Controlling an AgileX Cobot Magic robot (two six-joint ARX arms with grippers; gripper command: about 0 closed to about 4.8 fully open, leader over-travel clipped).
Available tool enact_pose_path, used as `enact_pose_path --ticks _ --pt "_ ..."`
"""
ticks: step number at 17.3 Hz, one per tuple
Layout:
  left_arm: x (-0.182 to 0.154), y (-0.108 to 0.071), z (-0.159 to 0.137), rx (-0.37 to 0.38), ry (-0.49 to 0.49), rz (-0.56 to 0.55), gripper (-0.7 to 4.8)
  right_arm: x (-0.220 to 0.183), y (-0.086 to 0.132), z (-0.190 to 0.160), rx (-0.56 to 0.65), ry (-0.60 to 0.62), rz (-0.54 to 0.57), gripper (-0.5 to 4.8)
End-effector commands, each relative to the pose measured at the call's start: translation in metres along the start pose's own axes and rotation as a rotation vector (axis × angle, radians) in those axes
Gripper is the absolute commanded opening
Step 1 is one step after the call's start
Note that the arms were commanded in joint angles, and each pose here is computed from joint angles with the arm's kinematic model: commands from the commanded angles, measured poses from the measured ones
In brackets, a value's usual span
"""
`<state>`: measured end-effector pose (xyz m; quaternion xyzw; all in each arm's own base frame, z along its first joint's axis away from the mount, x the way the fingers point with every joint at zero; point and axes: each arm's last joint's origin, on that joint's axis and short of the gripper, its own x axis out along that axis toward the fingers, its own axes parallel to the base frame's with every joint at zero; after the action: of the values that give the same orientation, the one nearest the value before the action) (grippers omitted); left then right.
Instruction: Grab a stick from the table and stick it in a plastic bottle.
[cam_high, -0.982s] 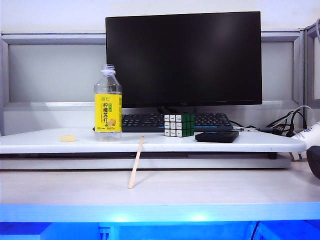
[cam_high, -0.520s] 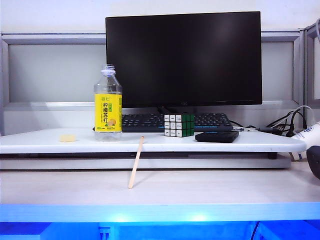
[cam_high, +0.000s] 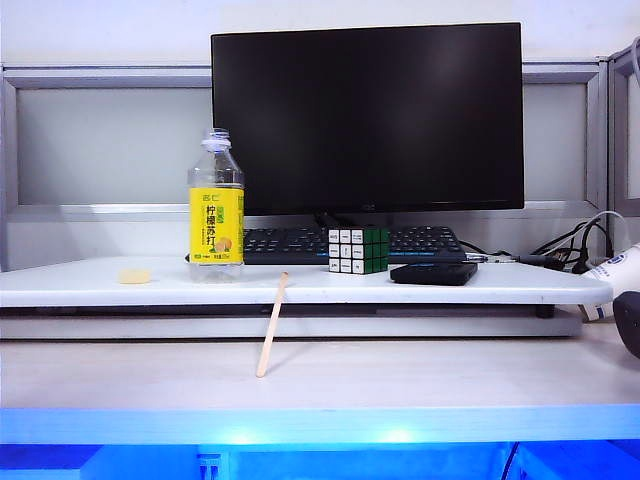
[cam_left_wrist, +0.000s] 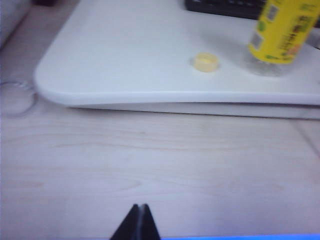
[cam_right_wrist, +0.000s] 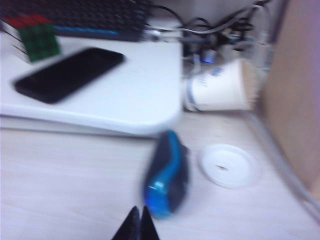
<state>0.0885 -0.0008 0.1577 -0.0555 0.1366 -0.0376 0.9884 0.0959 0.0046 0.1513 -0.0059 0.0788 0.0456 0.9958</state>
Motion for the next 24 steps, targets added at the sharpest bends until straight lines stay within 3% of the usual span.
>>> enact_pose_path --ticks 1,8,12,14,15,16,19,21,24 --pt "0.0 -0.005 0.003 0.041 -0.029 -0.161 -0.06 -0.001 0.001 0.012 0.063 -0.106 0.053 -0.05" --pt "-0.002 -0.014 0.007 0.068 -0.058 -0.368 -0.06 -0.017 0.005 0.053 0.198 -0.192 0.161 -0.05" --pt "-0.003 -0.022 0.009 0.101 -0.083 -0.45 -0.06 -0.01 0.016 0.08 0.318 -0.085 0.339 -0.04" --pt "-0.003 -0.024 0.008 0.136 -0.087 -0.471 -0.06 0.0 0.024 0.094 0.32 -0.025 0.416 0.06" --pt "-0.003 -0.026 0.008 0.171 -0.096 -0.485 -0.06 0.011 0.035 0.107 0.314 0.014 0.48 0.86" --pt "-0.004 -0.026 0.009 0.173 -0.104 -0.489 -0.06 0.018 0.041 0.114 0.31 0.046 0.511 1.33" --pt "-0.005 -0.027 0.015 0.185 -0.155 -0.517 -0.06 0.037 0.059 0.128 0.368 0.146 0.582 2.07" --pt "-0.007 -0.029 0.02 0.201 -0.217 -0.556 -0.06 0.061 0.078 0.133 0.445 0.269 0.669 3.28" --pt "-0.009 -0.031 0.023 0.212 -0.24 -0.632 -0.06 0.102 0.098 0.123 0.569 0.445 0.762 4.26"
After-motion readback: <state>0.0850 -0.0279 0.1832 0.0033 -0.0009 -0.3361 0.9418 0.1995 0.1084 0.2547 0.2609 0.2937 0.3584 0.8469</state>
